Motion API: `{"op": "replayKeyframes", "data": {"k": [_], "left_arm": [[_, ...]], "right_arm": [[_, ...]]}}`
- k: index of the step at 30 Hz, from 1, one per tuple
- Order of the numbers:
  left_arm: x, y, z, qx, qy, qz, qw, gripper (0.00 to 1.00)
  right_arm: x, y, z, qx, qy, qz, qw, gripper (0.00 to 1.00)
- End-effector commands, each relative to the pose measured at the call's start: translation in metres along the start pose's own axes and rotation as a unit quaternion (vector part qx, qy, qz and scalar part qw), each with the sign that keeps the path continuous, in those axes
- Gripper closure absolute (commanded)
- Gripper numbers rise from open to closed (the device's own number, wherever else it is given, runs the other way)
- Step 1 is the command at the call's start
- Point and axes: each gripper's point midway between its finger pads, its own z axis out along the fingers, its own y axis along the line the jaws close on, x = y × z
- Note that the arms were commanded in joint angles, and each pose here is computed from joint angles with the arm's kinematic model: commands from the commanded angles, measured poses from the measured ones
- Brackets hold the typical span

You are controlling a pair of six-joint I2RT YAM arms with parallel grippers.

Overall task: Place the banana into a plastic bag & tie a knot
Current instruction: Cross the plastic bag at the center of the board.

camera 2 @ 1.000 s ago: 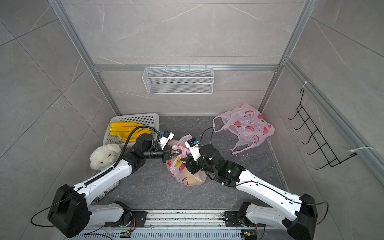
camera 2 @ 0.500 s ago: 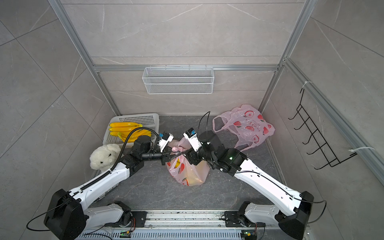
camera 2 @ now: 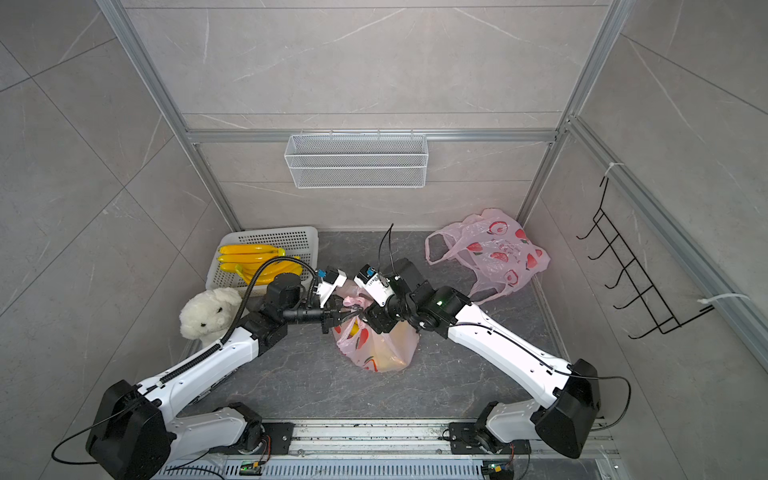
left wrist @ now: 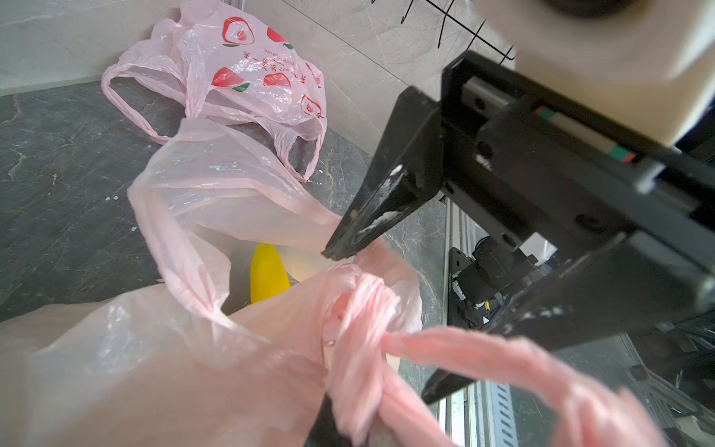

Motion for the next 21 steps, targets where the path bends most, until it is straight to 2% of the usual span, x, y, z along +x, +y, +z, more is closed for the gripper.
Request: {"op": "replayKeyframes", "data": {"k": [1,5,12,18,21], "left_arm": [[-0.013,-0.019,-0.005,0.032,-0.024,0.047,0.998,1.00],[-0.013,-0.022,-0.006,0.039,-0.025,0.049,0.998,1.00],[-0.016,-0.022,-0.007,0.038,-0.031,0.052,0.997,1.00],[-0.015,-0.022,-0.005,0.040,-0.029,0.050,0.998,1.00],[-0.015,-0.023,-0.004,0.040,-0.028,0.050,0.998,1.00]], "right_arm": [[0.003,0.006,0.003,-0.020,0.006,-0.017,1.000,0.34],[0.007,0.010,0.009,-0.035,0.010,-0.018,0.999,0.37],[0.016,0.013,0.020,-0.046,0.022,-0.016,0.999,0.50],[0.013,0.019,0.025,-0.053,0.013,-0.014,0.998,0.67],[0.012,0.020,0.029,-0.052,0.012,-0.011,0.999,0.78]]}}
